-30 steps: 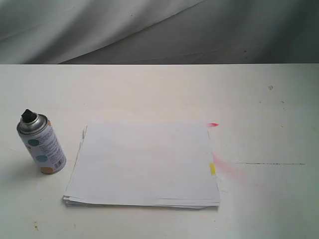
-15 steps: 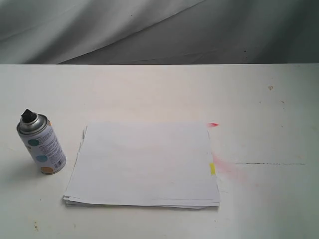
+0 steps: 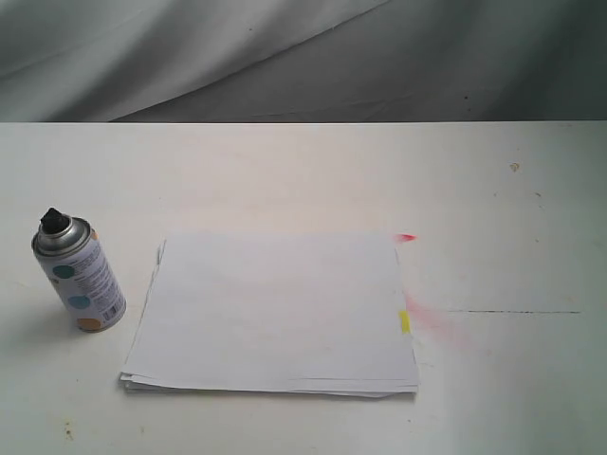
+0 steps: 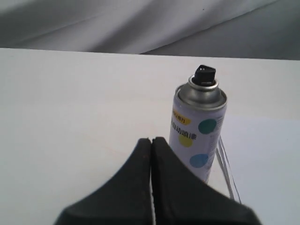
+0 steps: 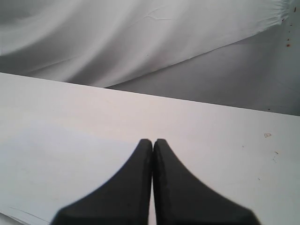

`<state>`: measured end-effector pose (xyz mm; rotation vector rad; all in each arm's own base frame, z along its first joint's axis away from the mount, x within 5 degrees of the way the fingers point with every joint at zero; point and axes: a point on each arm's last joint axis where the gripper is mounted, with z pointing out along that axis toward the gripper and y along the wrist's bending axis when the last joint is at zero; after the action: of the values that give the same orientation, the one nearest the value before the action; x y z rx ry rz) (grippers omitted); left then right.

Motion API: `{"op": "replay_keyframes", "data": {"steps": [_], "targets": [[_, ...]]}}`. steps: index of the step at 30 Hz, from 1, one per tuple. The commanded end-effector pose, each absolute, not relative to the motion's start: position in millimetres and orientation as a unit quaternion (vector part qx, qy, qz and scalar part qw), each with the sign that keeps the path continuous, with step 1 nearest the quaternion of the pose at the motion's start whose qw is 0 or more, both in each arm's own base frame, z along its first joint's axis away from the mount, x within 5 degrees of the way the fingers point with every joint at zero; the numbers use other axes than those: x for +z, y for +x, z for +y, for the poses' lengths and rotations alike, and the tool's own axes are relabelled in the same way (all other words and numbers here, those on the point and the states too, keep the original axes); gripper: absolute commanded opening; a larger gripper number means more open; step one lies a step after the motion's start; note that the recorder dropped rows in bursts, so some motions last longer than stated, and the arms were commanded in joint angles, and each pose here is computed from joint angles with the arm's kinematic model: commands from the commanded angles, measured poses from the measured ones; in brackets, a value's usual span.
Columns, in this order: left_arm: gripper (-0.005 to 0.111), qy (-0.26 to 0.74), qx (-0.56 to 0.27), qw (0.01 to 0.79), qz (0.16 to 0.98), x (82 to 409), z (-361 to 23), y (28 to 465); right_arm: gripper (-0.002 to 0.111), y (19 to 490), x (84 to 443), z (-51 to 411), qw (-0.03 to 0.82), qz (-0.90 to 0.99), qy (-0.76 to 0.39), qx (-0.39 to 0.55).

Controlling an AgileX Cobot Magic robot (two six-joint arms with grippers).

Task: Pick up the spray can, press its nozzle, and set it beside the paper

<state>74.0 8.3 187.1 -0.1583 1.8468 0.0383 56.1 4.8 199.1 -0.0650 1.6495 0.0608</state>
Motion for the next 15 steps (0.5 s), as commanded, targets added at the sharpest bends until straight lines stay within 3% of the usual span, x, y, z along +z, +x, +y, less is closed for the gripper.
{"op": "replay_keyframes", "data": {"steps": [1,5,10,15], "targets": [[0.0,-0.089,0.0,0.662,0.744,200.0,9.1,76.1,0.0,56.0,197.8,4.7,0.677,0.735,-0.031,0.025],[0.0,-0.199,-0.095,0.687,0.693,208.0,11.3,76.4,0.0,56.0,197.8,4.7,0.677,0.735,-0.031,0.025],[0.0,-0.261,-0.164,0.677,0.668,218.1,10.8,77.0,0.0,56.0,197.8,4.7,0.677,0.735,-0.031,0.025],[0.0,-0.203,-0.118,0.665,0.709,264.6,7.9,77.2,0.0,56.0,197.8,4.7,0.677,0.735,-0.031,0.025]]}}
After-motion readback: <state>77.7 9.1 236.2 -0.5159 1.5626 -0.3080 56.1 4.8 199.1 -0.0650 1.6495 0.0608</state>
